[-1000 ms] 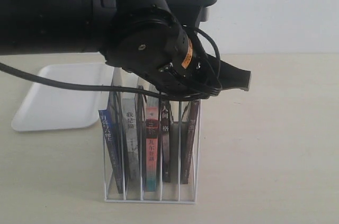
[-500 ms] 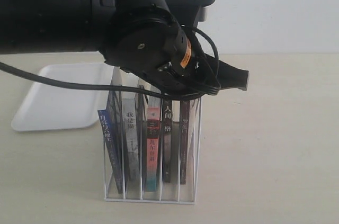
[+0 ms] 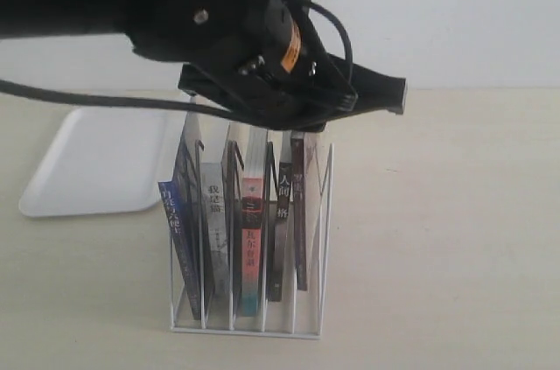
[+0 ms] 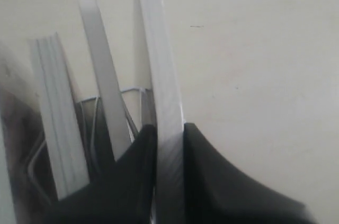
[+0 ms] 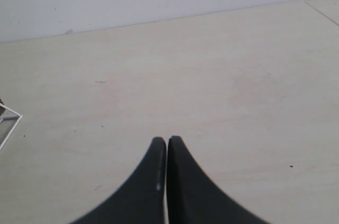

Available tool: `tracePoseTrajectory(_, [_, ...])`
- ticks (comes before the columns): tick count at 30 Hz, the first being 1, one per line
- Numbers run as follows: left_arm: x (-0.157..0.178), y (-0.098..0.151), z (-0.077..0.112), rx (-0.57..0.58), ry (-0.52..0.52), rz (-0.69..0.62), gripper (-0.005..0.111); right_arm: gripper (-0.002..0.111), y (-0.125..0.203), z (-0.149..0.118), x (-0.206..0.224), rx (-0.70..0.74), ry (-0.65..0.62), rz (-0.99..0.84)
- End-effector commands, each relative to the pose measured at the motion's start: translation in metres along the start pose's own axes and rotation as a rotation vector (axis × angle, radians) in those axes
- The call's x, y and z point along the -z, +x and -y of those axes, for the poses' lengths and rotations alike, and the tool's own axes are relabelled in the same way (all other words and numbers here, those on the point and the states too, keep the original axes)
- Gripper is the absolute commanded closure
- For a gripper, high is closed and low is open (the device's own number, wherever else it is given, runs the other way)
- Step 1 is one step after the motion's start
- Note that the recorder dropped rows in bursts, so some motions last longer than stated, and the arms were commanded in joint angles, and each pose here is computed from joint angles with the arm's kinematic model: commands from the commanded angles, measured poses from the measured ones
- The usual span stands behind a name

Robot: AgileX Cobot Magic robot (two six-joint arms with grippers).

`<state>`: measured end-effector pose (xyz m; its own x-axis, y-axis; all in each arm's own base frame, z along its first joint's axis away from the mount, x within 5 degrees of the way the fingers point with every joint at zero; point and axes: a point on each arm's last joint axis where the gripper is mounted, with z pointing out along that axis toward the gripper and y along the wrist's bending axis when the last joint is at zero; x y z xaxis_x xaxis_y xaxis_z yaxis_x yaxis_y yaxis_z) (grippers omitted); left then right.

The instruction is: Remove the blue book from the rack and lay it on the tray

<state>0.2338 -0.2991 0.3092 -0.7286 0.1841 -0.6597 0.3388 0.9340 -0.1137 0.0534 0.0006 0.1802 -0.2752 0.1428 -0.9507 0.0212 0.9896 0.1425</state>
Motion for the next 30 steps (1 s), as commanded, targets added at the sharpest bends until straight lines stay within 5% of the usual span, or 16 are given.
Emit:
tracePoseTrajectory(1, [0.023,-0.016,0.000,-0.005,0.010,0.046,0.102,0.108,-0.001,0.000,0.000,0.007,0.000,0.017])
tracePoseTrajectory(11, [0.042,-0.031,0.011,-0.004,0.109,0.047,0.102,0.108,-0.001,0.000,0.000,0.007,0.000,0.017])
tracePoseTrajectory(30, [0.060,-0.041,0.011,-0.021,0.105,0.027,0.102,0.108,-0.002,0.000,0.001,0.007,-0.002,0.025])
